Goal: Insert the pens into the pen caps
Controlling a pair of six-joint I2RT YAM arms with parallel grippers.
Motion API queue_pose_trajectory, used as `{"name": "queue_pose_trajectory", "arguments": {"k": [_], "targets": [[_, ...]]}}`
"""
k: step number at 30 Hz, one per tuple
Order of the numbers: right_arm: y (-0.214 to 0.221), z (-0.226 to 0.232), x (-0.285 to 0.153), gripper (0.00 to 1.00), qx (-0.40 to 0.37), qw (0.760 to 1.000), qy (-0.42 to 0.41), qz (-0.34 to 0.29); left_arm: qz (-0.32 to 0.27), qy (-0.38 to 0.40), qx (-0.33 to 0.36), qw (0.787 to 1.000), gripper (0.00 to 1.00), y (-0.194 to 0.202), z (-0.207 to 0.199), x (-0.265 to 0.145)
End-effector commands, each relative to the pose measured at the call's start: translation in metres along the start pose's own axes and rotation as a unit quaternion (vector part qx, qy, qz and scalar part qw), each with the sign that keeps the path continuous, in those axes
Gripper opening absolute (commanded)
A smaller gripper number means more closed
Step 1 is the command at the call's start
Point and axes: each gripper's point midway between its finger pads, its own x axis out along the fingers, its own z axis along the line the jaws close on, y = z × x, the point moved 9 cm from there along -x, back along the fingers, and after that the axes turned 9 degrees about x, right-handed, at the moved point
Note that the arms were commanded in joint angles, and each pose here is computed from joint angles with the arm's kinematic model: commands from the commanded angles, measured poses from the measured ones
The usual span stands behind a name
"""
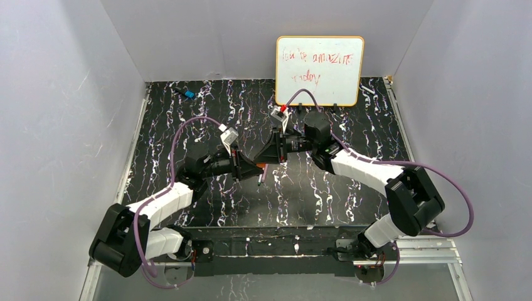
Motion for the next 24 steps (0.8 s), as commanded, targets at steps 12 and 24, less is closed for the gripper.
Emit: {"name": "queue_pose_trajectory", "arguments": {"k": [12,24], "targets": [[-0.077,0.005,-0.052,0.01,-0.088,0.983,0.078,-0.138,-0.009,0.04,0.032,0.999,0.0,0.0,-0.011,-0.004],[-0.064,0.0,-0.047,0.01,-0.057,0.99,0.056,-0.12,-0.011,0.045,0.042,0.998,0.0,-0.009,-0.01,0.0]]}}
